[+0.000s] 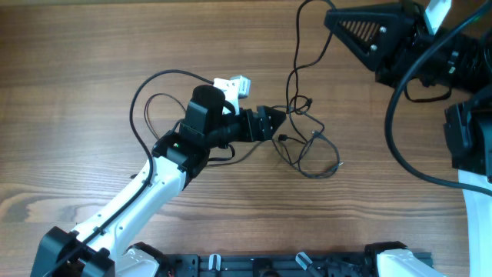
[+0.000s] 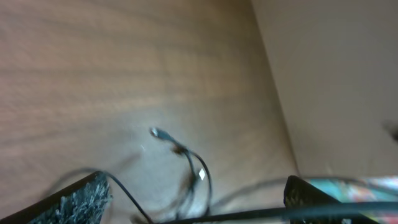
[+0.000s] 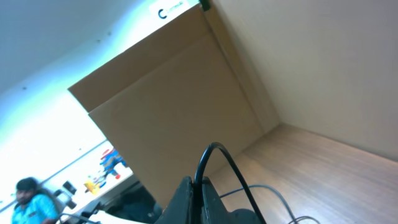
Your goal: Untangle cables
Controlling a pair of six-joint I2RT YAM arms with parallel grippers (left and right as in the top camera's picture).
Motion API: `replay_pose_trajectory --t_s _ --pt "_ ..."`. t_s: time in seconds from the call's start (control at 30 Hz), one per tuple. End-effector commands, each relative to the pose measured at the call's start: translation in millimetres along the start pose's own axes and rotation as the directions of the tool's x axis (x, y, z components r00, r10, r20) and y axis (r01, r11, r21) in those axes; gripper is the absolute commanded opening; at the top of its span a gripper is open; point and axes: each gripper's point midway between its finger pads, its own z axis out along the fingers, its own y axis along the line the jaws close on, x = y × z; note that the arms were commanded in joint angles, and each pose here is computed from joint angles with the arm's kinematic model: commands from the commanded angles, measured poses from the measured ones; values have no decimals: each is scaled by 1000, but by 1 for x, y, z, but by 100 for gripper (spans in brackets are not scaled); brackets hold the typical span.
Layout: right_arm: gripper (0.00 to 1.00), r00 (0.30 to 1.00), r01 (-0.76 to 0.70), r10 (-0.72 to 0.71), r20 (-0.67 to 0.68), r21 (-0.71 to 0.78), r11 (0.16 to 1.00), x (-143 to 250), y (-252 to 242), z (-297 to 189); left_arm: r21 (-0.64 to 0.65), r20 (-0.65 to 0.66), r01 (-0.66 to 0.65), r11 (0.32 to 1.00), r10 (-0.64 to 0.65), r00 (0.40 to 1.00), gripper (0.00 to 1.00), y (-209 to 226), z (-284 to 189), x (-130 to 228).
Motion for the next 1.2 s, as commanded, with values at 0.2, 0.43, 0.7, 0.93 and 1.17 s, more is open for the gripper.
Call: replay_pose_trajectory --t_s 0.2,0.43,0.7,0.93,1.17 --pt "4 999 -8 6 -38 -65 998 3 17 -1 -117 207 -26 993 50 977 14 15 -4 -42" --pt "4 999 10 -10 -32 2 1000 8 0 0 -380 286 117 918 -4 958 4 90 -33 -57" --pt "4 968 -207 224 115 868 452 69 -192 -85 -622 310 373 688 -221 925 4 199 -107 -34" --pt "4 926 -136 322 195 971 -198 124 -280 -200 -645 466 570 508 -329 821 4 258 -176 -32" --pt "4 846 -218 409 343 922 -321 148 -300 -255 -617 481 610 497 -375 792 4 263 -185 -28"
